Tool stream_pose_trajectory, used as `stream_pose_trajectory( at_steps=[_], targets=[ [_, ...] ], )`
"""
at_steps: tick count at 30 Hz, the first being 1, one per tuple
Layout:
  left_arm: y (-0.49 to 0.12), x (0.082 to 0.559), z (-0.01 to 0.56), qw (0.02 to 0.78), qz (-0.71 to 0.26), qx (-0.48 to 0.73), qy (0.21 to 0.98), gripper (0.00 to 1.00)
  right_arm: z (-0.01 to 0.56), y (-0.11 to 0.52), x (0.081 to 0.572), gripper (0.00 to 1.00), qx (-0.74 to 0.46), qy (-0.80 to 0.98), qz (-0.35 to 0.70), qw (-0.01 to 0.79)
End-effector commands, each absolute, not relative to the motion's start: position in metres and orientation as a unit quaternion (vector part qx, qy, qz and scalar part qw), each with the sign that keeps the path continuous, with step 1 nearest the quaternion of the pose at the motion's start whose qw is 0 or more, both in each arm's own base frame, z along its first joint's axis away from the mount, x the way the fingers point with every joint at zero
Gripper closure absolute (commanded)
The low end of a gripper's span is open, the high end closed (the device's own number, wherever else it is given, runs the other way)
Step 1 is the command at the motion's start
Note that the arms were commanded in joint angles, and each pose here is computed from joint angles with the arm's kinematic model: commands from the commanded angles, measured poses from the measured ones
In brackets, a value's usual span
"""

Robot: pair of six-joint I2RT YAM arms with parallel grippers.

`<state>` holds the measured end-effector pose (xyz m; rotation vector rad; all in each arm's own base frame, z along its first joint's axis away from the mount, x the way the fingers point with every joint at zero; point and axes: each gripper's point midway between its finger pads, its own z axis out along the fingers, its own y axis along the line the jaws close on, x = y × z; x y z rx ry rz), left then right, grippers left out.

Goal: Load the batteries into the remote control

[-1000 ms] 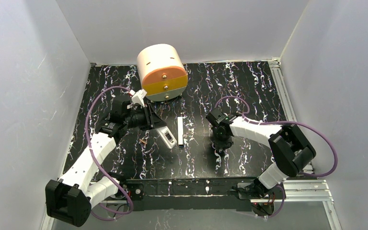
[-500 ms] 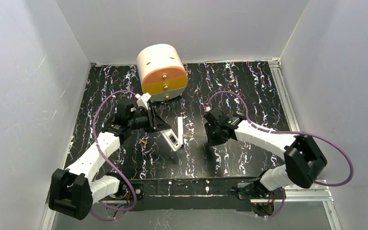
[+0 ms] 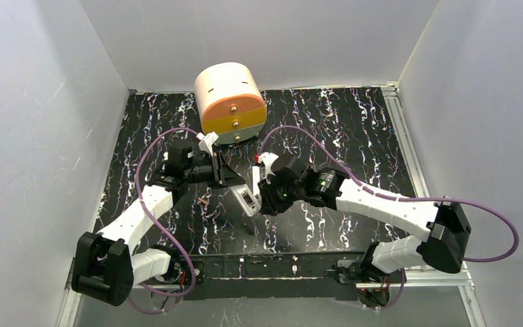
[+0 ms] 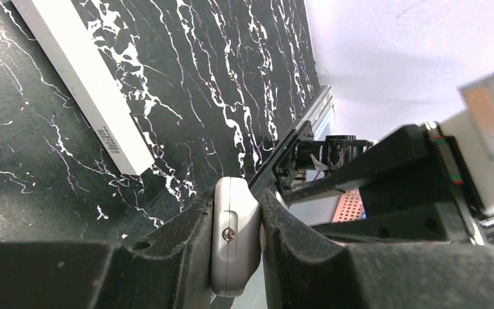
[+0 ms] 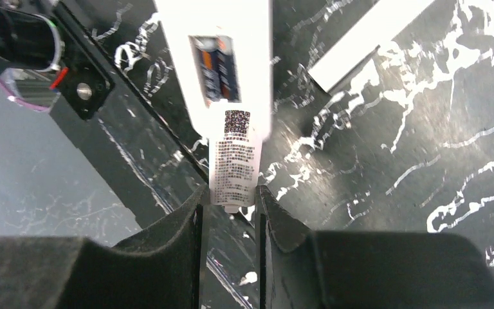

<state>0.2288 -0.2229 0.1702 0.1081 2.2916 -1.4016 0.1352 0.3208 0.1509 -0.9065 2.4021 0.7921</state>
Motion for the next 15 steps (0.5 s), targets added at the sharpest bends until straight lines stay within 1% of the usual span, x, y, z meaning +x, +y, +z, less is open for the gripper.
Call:
stream_pose_trajectory(
  at_steps=[1,6,12,15],
  targets=[
    [-0.226,0.222,0.178,0.213,-0.529,0.05,0.82,1.0,0.185,0.345,0.14,0.75,-0.358,0.843,0.304,0.263],
    [-0.226,0.222,0.178,0.206,-0.526,0.044,0.824,1.0,0.188,0.354,0.143,0.74,-0.369,0.84,0.292,0.27],
    [-0.223,0.219,0.177,0.179,-0.509,0.027,0.842,1.0,0.181,0.353,0.146,0.74,-0.394,0.843,0.241,0.277],
    [-0.223,0.219,0.18,0.182,-0.508,0.029,0.841,1.0,0.181,0.356,0.146,0.74,-0.399,0.84,0.237,0.279]
  ],
)
